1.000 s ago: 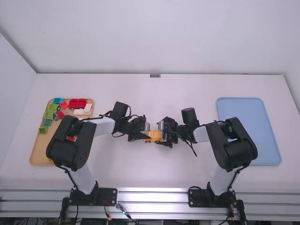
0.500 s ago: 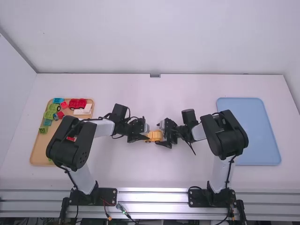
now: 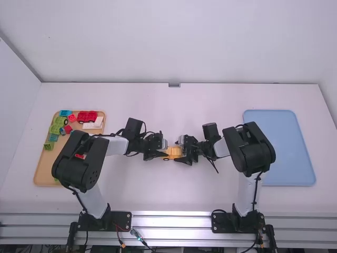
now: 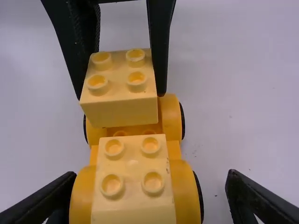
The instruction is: Assemble lego blocks to make yellow taxi
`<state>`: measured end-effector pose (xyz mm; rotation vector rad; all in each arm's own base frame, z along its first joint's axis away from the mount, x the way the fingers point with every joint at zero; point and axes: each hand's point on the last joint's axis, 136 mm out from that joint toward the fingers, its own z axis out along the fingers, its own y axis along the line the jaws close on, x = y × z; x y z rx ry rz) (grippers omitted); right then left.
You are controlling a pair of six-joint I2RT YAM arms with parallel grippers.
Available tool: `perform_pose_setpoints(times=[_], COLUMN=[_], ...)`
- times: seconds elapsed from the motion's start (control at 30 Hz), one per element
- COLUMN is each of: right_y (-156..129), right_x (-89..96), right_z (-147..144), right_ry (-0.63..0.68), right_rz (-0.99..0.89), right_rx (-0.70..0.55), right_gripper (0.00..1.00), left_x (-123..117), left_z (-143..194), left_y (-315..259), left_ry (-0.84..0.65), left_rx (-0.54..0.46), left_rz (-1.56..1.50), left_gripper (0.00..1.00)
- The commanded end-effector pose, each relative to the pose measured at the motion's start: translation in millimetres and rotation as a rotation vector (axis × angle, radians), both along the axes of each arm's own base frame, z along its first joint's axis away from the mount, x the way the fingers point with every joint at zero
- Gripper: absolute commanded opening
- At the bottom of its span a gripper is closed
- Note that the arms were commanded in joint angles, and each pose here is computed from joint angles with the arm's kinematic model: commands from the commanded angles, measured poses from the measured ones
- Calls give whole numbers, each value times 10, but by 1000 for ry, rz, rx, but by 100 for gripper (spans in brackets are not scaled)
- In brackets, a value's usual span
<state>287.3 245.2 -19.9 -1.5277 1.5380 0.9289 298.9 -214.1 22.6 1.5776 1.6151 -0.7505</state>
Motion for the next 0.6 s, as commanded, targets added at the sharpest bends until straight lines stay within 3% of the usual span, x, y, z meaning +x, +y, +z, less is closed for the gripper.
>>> perform_pose_setpoints(times=[0.0, 0.13, 0.43, 0.57], right_y=[68, 104, 97, 103], right_x=[4, -13, -5, -14], right_z=[-54, -90, -89, -90], right_ry=[-3, -8, -8, -7], right_rz=[8, 9, 6, 9], right_rx=[-21, -45, -45, -45], right_gripper=[83, 81, 56, 54], left_x=[-49, -48, -86, -88], left_z=[-19, -88, -106, -105], left_y=[-19, -3, -28, -34], left_ry=[17, 37, 43, 41], left_rx=[-11, -8, -4, -4], left_rz=[-8, 0, -14, -16], left_gripper=[8, 9, 9, 10])
